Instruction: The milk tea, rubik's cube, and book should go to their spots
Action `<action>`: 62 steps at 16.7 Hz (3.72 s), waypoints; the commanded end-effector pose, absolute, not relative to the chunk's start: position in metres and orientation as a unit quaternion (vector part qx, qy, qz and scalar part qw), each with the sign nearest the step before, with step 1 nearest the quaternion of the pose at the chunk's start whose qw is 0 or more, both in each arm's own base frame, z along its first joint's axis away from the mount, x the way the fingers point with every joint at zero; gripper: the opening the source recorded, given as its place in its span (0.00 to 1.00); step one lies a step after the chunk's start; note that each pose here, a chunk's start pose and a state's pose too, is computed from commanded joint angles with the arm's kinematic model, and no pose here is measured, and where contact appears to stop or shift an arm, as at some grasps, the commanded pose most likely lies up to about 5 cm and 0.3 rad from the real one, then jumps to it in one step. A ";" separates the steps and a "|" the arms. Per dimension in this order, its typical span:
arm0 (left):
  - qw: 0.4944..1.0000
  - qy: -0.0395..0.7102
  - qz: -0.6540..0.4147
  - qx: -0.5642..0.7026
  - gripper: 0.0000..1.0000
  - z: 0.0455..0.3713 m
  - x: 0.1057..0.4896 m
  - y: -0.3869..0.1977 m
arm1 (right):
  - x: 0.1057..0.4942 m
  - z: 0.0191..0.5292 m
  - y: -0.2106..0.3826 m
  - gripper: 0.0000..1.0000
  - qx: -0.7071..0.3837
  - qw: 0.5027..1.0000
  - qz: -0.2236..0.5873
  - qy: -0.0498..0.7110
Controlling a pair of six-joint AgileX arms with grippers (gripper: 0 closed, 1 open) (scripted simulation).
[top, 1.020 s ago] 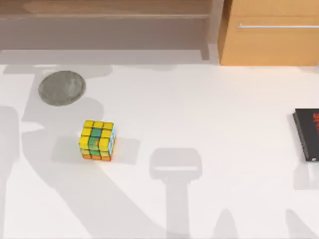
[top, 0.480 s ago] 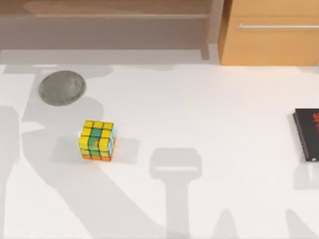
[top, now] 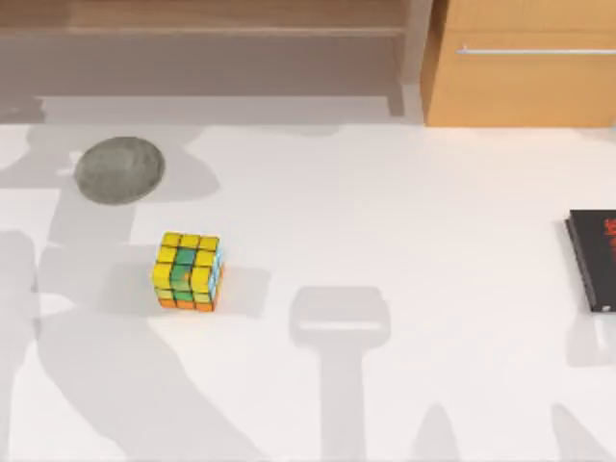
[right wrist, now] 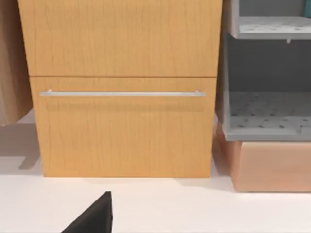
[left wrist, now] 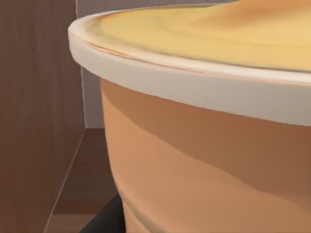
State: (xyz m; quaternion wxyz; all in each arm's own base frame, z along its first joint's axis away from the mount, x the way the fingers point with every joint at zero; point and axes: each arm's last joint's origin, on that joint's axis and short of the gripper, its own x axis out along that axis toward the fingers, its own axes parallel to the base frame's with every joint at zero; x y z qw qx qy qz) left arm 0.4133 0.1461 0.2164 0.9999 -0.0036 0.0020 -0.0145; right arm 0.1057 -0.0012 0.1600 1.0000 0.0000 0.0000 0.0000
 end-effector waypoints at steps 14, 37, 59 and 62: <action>0.997 -0.010 0.079 0.004 0.00 0.189 0.360 0.148 | 0.106 0.160 -0.001 1.00 0.000 1.000 0.000 0.000; 1.000 -0.005 -0.011 -0.004 0.00 0.106 0.369 -0.051 | 0.106 0.160 -0.001 1.00 0.000 1.000 0.000 0.000; 1.000 -0.005 -0.012 -0.003 0.60 0.078 0.372 -0.052 | 0.106 0.160 -0.001 1.00 0.000 1.000 0.000 0.000; 1.000 -0.005 -0.012 -0.003 0.83 0.078 0.372 -0.052 | 0.106 0.160 -0.001 1.00 0.000 1.000 0.000 0.000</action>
